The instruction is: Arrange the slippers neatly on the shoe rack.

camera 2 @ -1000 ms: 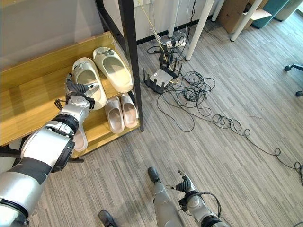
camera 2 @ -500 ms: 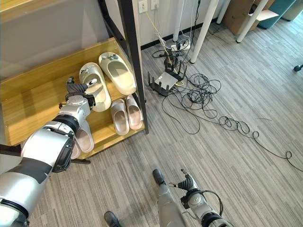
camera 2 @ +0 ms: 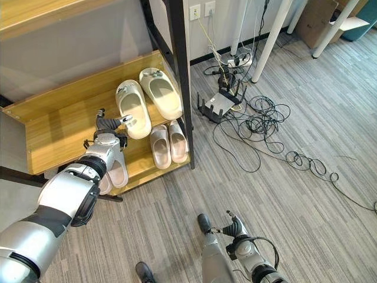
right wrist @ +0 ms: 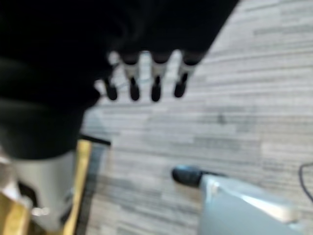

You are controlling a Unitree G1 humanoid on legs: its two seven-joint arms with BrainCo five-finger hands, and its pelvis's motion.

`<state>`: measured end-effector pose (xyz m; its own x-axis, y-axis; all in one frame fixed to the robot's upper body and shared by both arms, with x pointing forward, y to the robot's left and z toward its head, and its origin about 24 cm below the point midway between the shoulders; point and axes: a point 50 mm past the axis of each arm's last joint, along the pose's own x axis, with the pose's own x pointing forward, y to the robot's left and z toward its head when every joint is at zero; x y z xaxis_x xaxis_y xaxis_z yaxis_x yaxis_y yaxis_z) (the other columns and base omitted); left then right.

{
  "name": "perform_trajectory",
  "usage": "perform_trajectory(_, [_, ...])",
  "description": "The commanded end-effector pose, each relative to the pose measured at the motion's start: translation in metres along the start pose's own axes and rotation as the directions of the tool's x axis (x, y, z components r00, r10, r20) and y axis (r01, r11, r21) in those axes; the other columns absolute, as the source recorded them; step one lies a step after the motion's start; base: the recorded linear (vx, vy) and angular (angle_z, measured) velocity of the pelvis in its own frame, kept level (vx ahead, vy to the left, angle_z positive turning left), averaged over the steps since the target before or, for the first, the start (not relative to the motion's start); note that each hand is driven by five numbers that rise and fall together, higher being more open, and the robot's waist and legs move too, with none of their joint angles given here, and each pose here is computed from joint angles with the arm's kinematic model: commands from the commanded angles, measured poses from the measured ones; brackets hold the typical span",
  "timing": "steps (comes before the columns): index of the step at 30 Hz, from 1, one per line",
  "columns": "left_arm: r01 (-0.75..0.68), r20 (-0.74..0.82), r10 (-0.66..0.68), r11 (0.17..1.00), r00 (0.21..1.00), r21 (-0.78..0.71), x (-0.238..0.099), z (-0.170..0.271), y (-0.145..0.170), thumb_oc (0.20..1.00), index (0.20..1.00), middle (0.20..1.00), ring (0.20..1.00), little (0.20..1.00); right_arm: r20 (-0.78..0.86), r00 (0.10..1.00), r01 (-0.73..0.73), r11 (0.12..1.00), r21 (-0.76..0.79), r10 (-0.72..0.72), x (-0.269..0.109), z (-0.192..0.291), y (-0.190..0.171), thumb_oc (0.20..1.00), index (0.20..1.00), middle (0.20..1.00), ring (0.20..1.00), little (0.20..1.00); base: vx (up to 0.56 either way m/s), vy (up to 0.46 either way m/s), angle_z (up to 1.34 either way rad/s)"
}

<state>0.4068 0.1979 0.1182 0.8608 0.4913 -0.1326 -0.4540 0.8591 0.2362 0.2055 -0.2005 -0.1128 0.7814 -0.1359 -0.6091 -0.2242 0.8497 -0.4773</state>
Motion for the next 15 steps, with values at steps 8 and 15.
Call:
perform_trajectory(8, [0.122,0.027,-0.123,0.992,0.992,0.02,-0.016,-0.001,-0.035,1.0,1.0,1.0,1.0,1.0,-0.015,0.997,0.075,0.997,-0.02,-0.075,0.008,0.004,-0.022,1.0,1.0,1.0,1.0,1.0,-0.01,-0.004,0.06])
perform_trajectory(15, [0.196,0.044,-0.198,0.98,0.979,0.033,-0.026,0.004,-0.055,1.0,1.0,1.0,1.0,1.0,-0.027,0.997,0.07,0.997,-0.028,-0.071,0.009,0.004,-0.023,1.0,1.0,1.0,1.0,1.0,0.0,0.0,0.0])
